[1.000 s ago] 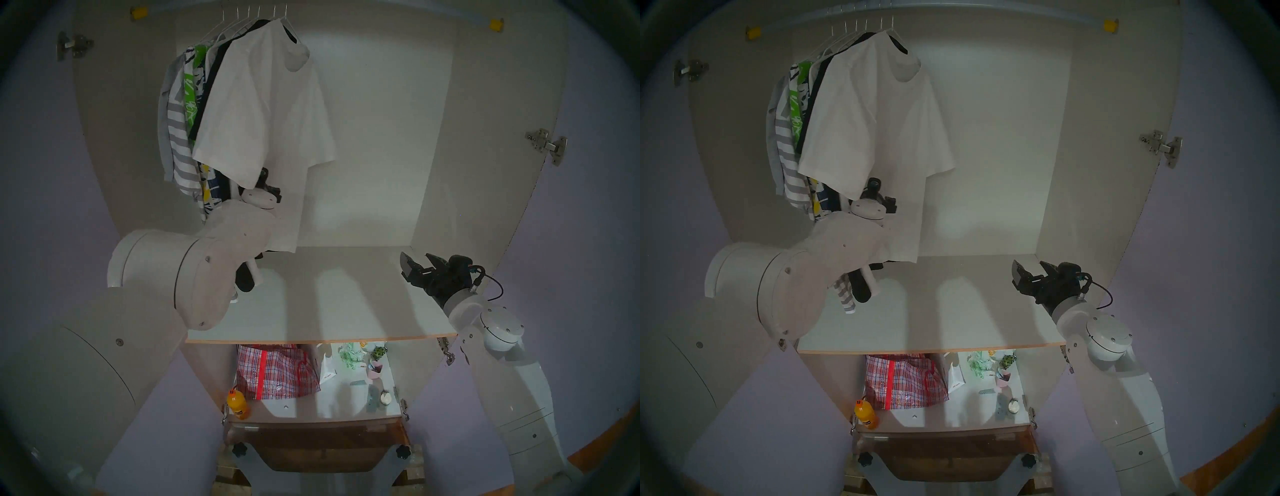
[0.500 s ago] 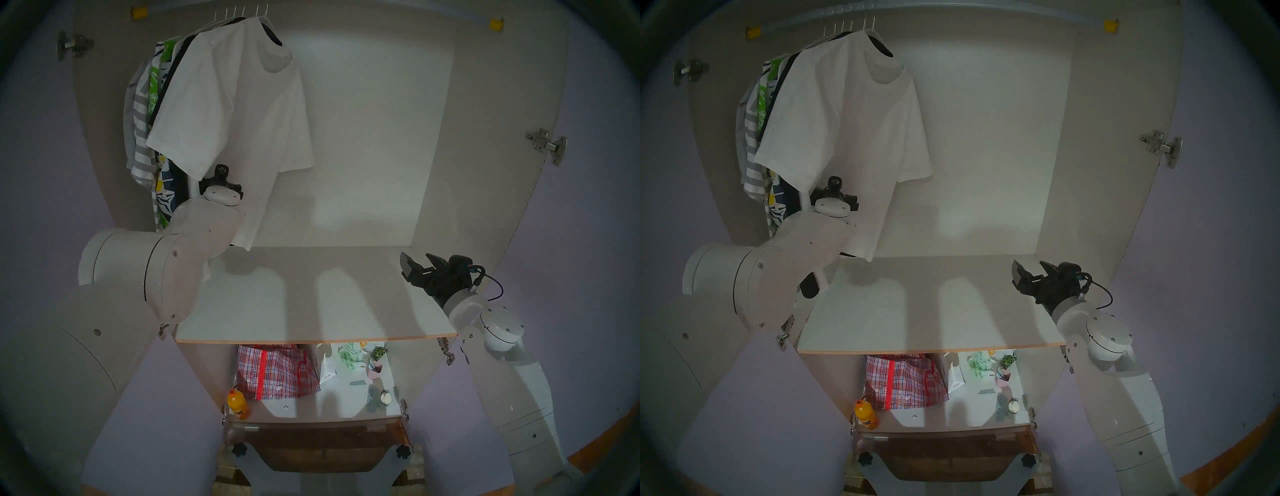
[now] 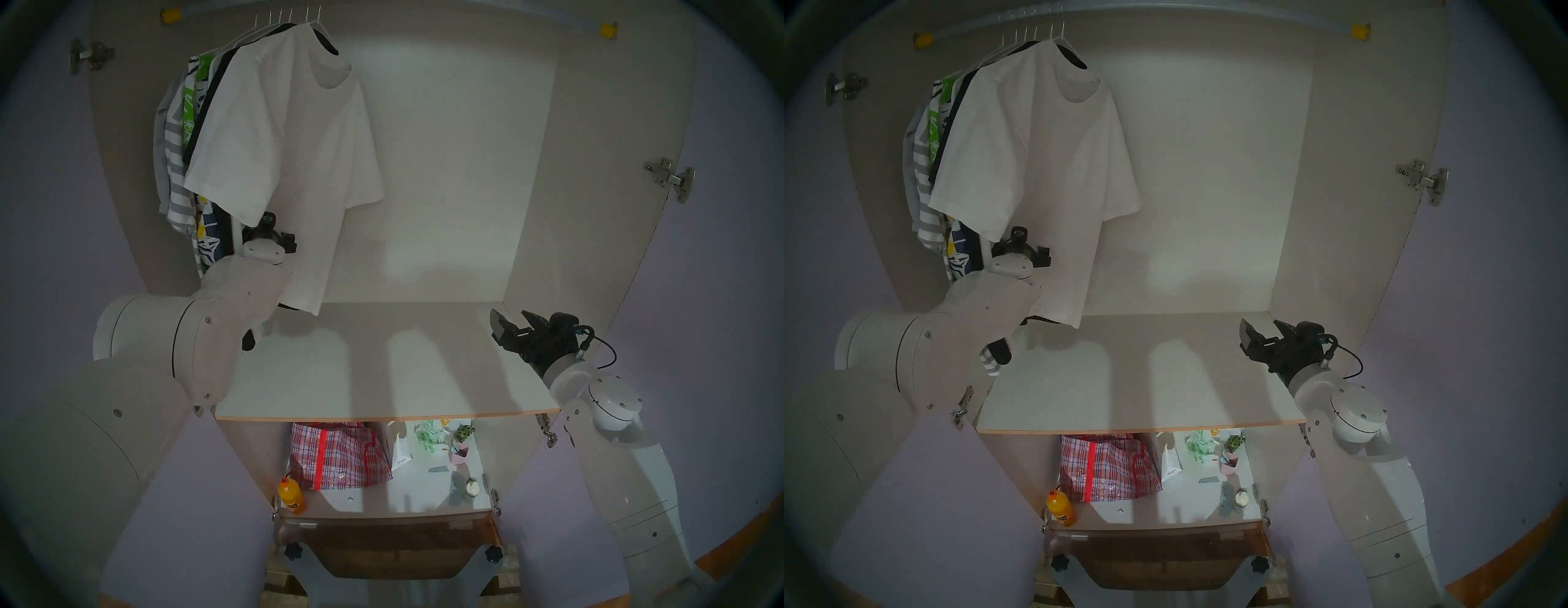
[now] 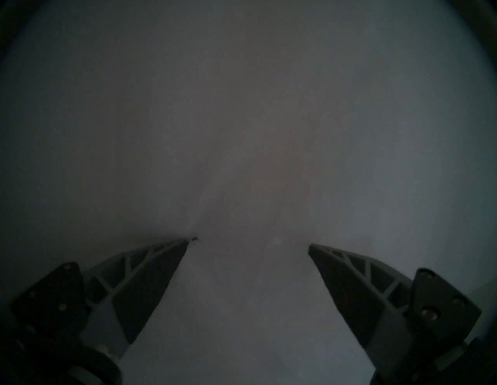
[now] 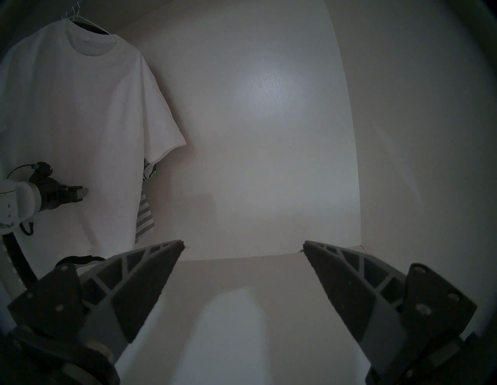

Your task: Move and arrange clothes and pants in the wardrobe

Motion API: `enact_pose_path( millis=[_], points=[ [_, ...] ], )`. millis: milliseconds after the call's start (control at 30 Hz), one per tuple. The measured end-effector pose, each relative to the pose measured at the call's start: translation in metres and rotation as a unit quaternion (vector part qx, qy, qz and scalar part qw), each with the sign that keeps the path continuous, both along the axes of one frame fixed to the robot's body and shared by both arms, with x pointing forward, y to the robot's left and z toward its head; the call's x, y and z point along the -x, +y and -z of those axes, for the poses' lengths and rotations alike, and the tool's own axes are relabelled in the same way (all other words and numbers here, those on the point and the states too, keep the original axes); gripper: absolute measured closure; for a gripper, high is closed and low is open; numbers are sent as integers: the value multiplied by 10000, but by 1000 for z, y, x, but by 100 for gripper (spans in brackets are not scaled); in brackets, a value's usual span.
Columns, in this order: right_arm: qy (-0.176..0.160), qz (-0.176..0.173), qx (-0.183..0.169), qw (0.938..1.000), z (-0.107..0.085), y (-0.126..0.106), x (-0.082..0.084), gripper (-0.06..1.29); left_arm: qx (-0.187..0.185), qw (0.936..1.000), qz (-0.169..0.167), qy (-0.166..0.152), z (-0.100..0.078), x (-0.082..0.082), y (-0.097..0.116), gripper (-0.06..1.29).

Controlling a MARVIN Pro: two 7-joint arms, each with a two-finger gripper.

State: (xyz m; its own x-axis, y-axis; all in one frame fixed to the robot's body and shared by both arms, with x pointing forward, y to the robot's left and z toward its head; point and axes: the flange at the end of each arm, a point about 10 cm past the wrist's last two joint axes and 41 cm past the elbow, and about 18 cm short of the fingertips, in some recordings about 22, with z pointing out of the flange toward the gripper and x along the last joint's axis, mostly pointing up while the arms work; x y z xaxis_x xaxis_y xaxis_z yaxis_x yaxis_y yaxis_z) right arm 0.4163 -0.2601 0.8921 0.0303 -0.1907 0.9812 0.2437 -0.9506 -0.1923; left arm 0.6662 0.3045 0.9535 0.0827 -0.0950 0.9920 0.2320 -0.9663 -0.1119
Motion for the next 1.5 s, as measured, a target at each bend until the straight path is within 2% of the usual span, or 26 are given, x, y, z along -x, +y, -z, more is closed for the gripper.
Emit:
enact_pose_path(
  millis=[33, 100, 200, 300, 400, 500, 833, 900, 1033, 1167, 1333, 1500],
  points=[
    [2, 0, 0, 10000, 0, 0, 0, 2, 308, 9994, 122, 35, 8, 1, -2, 0],
    [3, 1, 0, 10000, 0, 0, 0, 2, 558, 9980, 285, 86, 17, 3, -5, 0],
    [7, 2, -1, 10000, 0, 0, 0, 2, 855, 9931, 760, 244, 39, 9, -14, 0],
    [14, 3, -1, 10000, 1, 0, 0, 2, 986, 9884, 1098, 366, 57, 14, -20, 0],
    [25, 6, -1, 10000, 2, -1, -1, 2, 1119, 9815, 1460, 527, 83, 25, -26, 0],
    [38, 10, -2, 10000, 3, -1, -1, 2, 1177, 9770, 1659, 638, 106, 36, -26, 0],
    [99, 30, -2, 9999, 8, -2, -1, 2, 1209, 9792, 1322, 956, 197, 89, -2, 0],
    [110, 34, -2, 9999, 9, -3, -1, 2, 1208, 9797, 1240, 1007, 213, 101, 4, 0],
    [131, 42, -3, 9999, 10, -3, -2, 2, 1193, 9813, 1106, 1028, 234, 119, 13, 0],
    [151, 50, -4, 9999, 12, -4, -2, 2, 1185, 9839, 962, 928, 245, 131, 24, 0],
    [169, 56, -4, 9998, 13, -4, -2, 2, 1157, 9873, 860, 665, 238, 131, 36, 0],
    [176, 59, -5, 9998, 14, -5, -2, 2, 1151, 9889, 837, 426, 234, 131, 39, 0]
  ],
)
